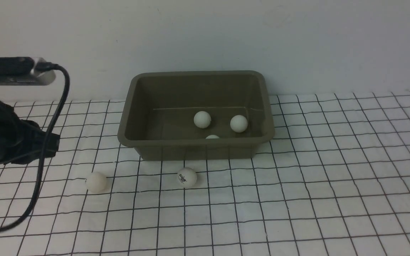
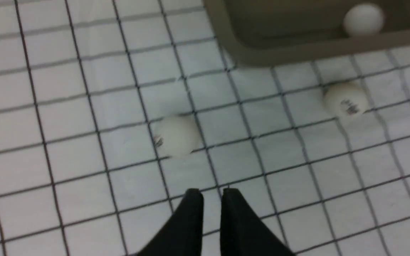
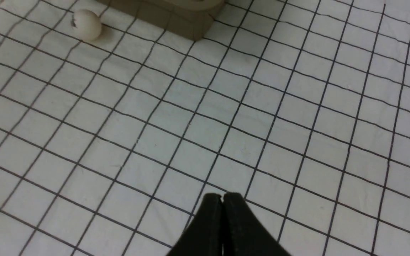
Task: Put the table tennis balls into the box on the white checkered tablecloth.
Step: 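Reach for and grasp a ping pong ball on the table beside the basket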
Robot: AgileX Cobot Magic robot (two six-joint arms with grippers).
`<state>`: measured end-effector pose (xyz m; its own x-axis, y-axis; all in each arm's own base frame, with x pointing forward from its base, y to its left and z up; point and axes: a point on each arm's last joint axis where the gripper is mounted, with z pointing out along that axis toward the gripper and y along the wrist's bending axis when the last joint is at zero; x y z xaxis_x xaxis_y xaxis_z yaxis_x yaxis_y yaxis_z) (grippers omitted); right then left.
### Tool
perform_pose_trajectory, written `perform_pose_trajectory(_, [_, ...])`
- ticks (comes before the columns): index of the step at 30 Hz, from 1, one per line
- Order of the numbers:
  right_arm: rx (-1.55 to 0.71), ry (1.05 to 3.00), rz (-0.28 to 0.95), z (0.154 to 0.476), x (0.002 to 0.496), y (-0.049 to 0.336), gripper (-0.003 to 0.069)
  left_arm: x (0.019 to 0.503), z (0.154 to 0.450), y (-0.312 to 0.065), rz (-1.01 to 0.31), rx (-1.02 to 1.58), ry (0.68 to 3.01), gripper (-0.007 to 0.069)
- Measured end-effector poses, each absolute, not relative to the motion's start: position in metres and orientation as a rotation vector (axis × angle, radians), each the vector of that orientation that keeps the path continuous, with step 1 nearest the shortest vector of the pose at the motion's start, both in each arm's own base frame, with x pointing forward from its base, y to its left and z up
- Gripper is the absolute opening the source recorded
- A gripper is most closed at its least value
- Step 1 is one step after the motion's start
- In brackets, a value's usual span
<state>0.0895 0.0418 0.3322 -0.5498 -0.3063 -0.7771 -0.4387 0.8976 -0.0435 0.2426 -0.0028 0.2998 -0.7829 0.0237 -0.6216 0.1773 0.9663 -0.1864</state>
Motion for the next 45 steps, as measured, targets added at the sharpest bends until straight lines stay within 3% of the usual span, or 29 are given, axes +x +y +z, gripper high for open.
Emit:
perform_pose_trajectory(5, [-0.526, 2.215, 0.219, 0.331, 0.085, 0.041, -0.0015, 0.294, 0.265, 0.008, -0.282, 0.128, 2.723, 0.0115])
perform_pose_trajectory(12, [-0.529, 2.241, 0.22, 0.329, 0.084, 0.041, -0.0015, 0.315, 0.244, -0.004, -0.294, 0.19, 2.779, 0.0184])
perform_pose_trajectory(22, [-0.53, 2.251, 0.219, 0.329, 0.083, 0.041, -0.0015, 0.337, 0.224, -0.035, -0.253, 0.345, 2.718, 0.0465])
perform_pose_trajectory(27, [-0.531, 2.252, 0.219, 0.329, 0.083, 0.041, -0.0015, 0.346, 0.21, -0.035, -0.232, 0.351, 2.752, 0.0503])
perform_pose_trajectory(45, [-0.531, 2.252, 0.219, 0.329, 0.083, 0.041, -0.0015, 0.361, 0.163, -0.03, -0.15, 0.363, 2.832, 0.0503])
